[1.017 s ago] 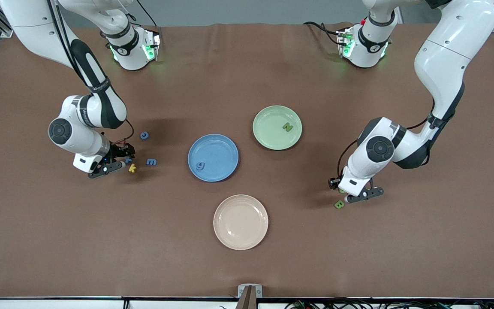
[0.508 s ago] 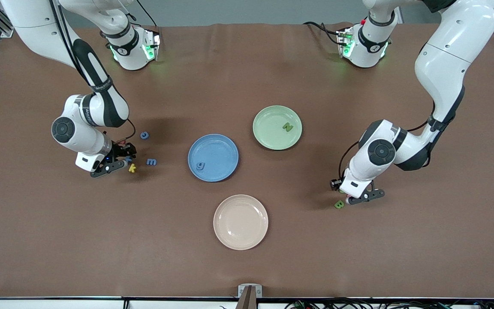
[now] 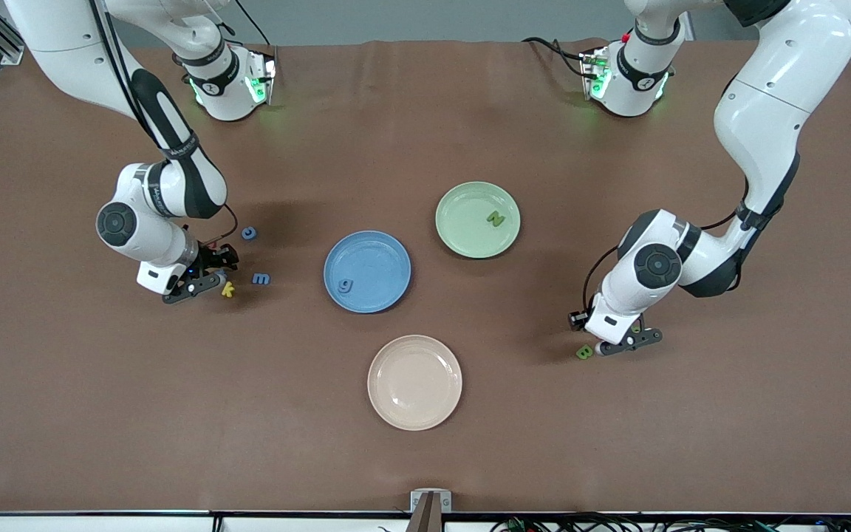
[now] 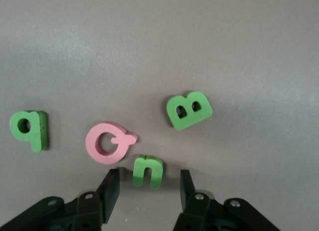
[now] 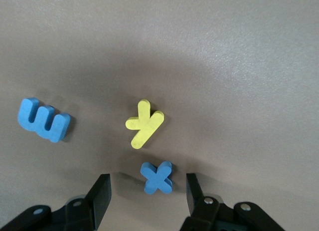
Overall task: Sort letters by color into matching plates
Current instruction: 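Move the left gripper to green n while the right gripper moves to blue x, then grasp green n with the left gripper while the right gripper grasps blue x, then drop n on green plate with the left gripper while the right gripper drops x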
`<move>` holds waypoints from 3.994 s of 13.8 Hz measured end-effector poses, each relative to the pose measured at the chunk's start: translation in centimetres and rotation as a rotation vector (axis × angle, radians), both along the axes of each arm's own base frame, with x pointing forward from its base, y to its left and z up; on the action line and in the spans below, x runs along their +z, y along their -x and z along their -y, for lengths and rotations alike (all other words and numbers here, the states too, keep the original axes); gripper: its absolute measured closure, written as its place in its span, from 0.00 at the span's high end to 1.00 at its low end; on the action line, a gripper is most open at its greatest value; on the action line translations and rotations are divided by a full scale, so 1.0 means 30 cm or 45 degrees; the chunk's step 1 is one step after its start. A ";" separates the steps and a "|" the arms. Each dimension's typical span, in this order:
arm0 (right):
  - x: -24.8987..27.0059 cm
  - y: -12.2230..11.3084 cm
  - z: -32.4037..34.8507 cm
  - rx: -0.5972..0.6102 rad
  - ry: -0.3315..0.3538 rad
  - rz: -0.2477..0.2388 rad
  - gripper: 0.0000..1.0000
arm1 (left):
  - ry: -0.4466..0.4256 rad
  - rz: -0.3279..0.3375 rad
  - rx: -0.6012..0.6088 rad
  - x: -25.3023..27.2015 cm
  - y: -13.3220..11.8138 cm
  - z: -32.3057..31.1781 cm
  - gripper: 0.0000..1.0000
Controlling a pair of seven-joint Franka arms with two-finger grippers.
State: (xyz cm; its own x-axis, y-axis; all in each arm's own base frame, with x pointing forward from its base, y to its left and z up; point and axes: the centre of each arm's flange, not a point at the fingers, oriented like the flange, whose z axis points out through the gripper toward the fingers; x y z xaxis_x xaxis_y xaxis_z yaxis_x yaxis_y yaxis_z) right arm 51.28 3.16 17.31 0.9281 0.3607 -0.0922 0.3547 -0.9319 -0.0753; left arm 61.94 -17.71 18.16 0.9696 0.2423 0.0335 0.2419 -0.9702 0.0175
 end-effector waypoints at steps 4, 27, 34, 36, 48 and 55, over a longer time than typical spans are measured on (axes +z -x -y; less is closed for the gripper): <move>-0.005 0.001 0.001 0.000 0.001 0.000 0.68 | 0.006 -0.001 0.005 -0.009 -0.009 -0.001 0.48; 0.219 -0.113 -0.435 -0.254 0.074 -0.128 0.24 | 0.001 -0.137 0.386 0.147 0.444 0.609 0.26; 0.223 -0.107 -0.987 -0.561 0.080 -0.066 0.24 | -0.066 -0.179 0.486 0.093 0.669 0.770 0.26; 0.173 -0.135 -1.088 -0.619 0.082 -0.051 0.24 | -0.088 -0.182 0.490 0.082 0.692 0.753 0.26; 0.115 -0.213 -1.190 -0.726 0.079 -0.019 0.93 | -0.147 -0.191 0.516 0.055 0.778 0.719 0.26; 0.281 -0.368 -0.874 -0.876 0.148 -0.096 1.00 | -0.160 -0.201 0.528 0.036 0.775 0.698 0.26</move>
State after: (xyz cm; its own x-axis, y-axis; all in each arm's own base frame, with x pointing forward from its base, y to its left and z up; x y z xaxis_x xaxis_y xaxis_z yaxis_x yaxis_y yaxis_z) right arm 62.33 29.37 25.73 0.9317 -0.3224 -0.1674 -0.3209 -0.9464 0.0369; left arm 38.69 -38.65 19.25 0.7874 0.6142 -0.0527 0.6001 -0.7832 -0.1624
